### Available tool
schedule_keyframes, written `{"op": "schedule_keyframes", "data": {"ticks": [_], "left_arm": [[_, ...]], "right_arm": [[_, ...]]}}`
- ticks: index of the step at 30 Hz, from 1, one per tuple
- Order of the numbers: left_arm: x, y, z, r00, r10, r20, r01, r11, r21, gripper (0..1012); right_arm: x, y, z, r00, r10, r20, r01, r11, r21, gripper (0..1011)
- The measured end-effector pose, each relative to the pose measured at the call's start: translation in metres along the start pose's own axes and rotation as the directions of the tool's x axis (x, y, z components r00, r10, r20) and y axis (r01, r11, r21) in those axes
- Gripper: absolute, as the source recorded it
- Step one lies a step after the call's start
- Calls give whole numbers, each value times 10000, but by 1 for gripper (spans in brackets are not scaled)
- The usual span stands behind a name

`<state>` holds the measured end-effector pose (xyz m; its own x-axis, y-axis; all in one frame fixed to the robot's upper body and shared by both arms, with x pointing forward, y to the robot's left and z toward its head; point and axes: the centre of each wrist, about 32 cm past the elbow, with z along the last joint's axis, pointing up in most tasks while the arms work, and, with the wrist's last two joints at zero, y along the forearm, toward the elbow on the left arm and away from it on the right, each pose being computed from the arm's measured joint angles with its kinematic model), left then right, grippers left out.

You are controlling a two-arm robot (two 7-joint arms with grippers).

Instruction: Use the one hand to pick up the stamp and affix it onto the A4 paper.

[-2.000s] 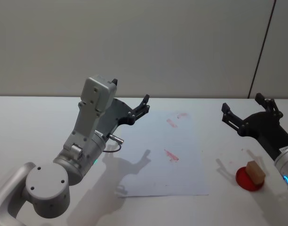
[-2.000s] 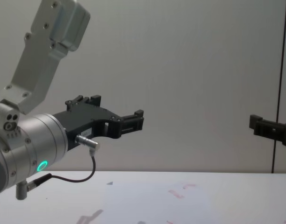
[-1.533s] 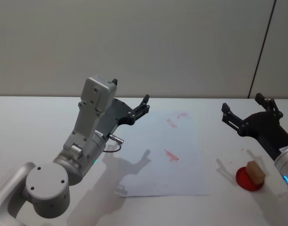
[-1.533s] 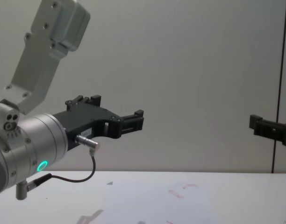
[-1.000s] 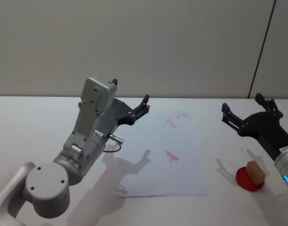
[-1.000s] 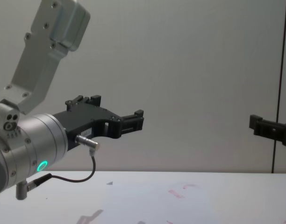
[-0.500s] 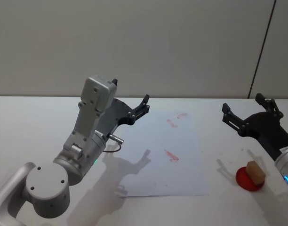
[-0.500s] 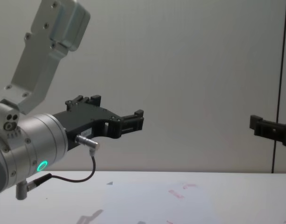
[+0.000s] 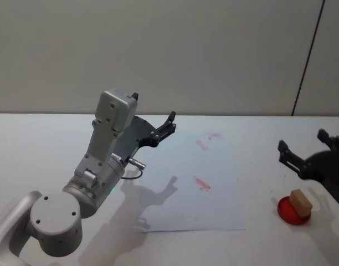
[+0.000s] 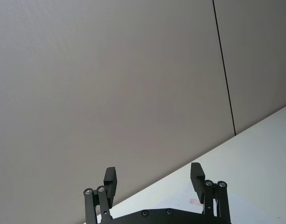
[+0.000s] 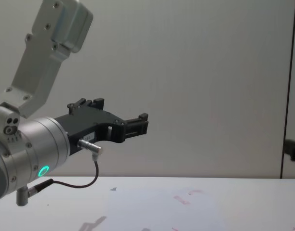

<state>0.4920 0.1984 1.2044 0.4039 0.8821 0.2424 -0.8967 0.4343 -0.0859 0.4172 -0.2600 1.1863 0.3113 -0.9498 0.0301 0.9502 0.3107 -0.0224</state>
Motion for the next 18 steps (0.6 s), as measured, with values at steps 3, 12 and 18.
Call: {"op": "schedule_keyframes", "data": {"ticks": [3, 12, 18], "left_arm": [[0, 0, 0, 10000, -1, 0, 1, 10000, 0, 1003], [0, 0, 0, 10000, -1, 0, 1, 10000, 0, 1003], [0, 0, 0, 10000, -1, 0, 1, 10000, 0, 1003]], "right_arm": [[6, -90, -13, 9999, -66, -85, 64, 9995, -310, 1001], [11, -355, -60, 9985, -379, -387, 316, 9879, -1517, 1001], [24, -445, -79, 9964, -741, -409, 631, 9725, -2240, 1001]]}}
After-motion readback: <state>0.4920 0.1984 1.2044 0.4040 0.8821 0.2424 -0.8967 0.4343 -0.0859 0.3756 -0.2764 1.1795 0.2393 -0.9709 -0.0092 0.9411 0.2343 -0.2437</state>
